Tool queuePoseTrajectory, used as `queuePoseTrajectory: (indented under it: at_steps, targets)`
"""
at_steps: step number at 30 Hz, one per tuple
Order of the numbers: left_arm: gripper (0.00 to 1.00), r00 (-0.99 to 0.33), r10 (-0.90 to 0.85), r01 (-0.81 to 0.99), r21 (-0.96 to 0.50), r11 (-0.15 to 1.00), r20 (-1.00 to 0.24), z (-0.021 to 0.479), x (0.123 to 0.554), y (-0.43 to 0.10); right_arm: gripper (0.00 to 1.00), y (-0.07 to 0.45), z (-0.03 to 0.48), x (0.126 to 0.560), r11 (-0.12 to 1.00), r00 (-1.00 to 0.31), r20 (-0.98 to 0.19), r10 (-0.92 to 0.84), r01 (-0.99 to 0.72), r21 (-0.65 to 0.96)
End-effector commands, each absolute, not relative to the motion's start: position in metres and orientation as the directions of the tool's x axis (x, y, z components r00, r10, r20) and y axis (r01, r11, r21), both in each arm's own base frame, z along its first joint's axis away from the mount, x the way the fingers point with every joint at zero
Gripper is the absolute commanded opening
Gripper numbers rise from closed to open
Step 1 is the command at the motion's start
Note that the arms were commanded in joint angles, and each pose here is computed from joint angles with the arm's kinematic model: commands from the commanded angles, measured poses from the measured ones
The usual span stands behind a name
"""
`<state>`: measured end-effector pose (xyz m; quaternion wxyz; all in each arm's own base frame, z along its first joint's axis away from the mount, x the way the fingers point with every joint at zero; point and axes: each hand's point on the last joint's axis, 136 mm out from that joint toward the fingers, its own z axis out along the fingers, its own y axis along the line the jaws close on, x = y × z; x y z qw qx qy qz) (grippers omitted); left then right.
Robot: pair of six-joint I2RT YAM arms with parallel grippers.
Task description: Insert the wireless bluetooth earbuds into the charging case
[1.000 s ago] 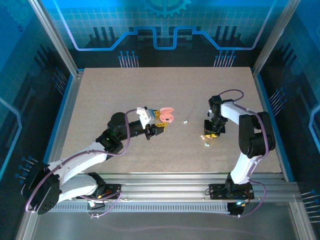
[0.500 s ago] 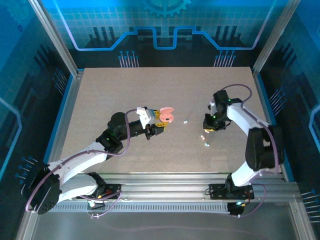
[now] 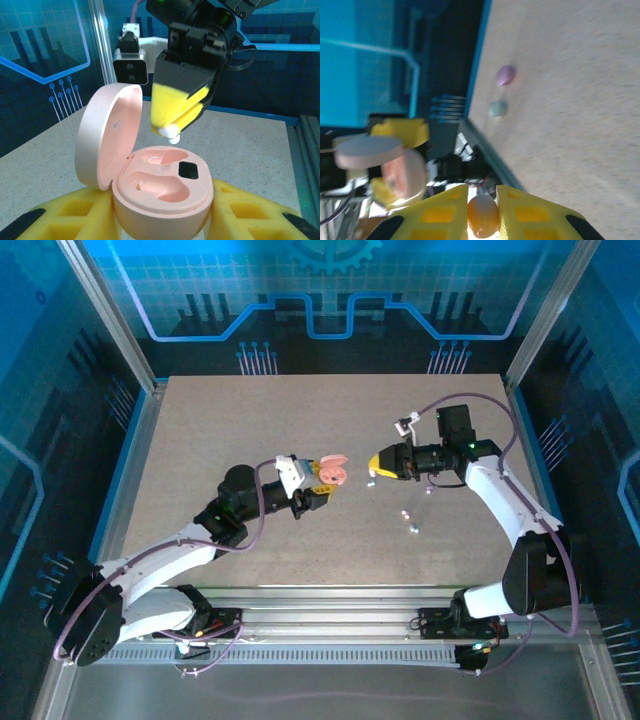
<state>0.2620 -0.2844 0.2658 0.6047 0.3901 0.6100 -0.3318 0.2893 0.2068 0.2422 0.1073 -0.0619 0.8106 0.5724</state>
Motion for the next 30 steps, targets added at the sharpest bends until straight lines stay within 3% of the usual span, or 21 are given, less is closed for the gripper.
queuePoseTrajectory:
  at_steps: [1, 17, 30]
  targets:
    - [0.41, 0.082, 0.086, 0.867, 0.114, 0.485, -0.993, 0.266, 0.263, -0.285, 0.2, 0.227, 0.282, 0.271, 0.164, -0.967, -0.244, -0.072, -0.253, 0.953]
    - [0.41, 0.099, 0.101, 0.844, 0.137, 0.518, -0.99, 0.265, 0.272, -0.283, 0.22, 0.244, 0.294, 0.275, 0.172, -0.983, -0.179, -0.047, -0.184, 0.968]
    - [0.4, 0.107, 0.03, 0.854, 0.107, 0.509, -0.994, 0.275, 0.276, -0.29, 0.22, 0.252, 0.301, 0.267, 0.233, -0.944, -0.328, -0.015, -0.323, 0.917]
